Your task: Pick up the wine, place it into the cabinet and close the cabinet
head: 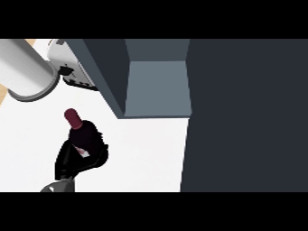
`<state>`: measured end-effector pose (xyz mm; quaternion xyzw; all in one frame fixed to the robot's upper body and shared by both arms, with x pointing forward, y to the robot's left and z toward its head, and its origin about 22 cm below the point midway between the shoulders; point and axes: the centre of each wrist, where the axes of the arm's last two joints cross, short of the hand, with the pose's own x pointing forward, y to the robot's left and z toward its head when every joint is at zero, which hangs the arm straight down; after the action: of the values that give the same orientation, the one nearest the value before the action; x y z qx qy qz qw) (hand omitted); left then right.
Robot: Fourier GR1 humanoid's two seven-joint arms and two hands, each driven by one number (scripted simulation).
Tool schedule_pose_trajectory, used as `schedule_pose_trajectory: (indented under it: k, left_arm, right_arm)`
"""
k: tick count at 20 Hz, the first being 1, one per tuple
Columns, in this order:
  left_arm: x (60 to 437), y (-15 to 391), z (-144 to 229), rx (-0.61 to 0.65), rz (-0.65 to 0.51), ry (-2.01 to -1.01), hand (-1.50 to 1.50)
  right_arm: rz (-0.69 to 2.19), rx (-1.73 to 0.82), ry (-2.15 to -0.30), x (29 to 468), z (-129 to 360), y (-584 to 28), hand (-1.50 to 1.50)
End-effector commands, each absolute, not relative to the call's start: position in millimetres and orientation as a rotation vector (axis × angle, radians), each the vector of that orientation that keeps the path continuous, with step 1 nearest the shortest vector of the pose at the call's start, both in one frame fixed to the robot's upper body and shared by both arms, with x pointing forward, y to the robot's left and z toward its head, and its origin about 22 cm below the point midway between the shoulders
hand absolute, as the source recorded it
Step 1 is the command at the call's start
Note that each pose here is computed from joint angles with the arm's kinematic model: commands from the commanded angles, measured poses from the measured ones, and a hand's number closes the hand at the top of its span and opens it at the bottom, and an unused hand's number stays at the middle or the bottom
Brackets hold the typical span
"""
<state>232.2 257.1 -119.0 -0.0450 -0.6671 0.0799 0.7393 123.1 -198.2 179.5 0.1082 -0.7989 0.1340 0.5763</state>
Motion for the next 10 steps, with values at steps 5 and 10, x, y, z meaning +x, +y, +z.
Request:
schedule_pose_trajectory:
  k: [5,10]
  left_arm:
    - [225.5,268.5,-121.1,-0.078,0.251,-1.621,1.5]
    - [184.3,287.0,-122.4,-0.122,0.347,-1.726,1.5]
  right_arm:
    - [0.282,0.318,-1.952,86.8,207.5,-207.5,-1.5]
    - [0.288,0.339,-1.928,83.7,204.8,-205.8,-1.5]
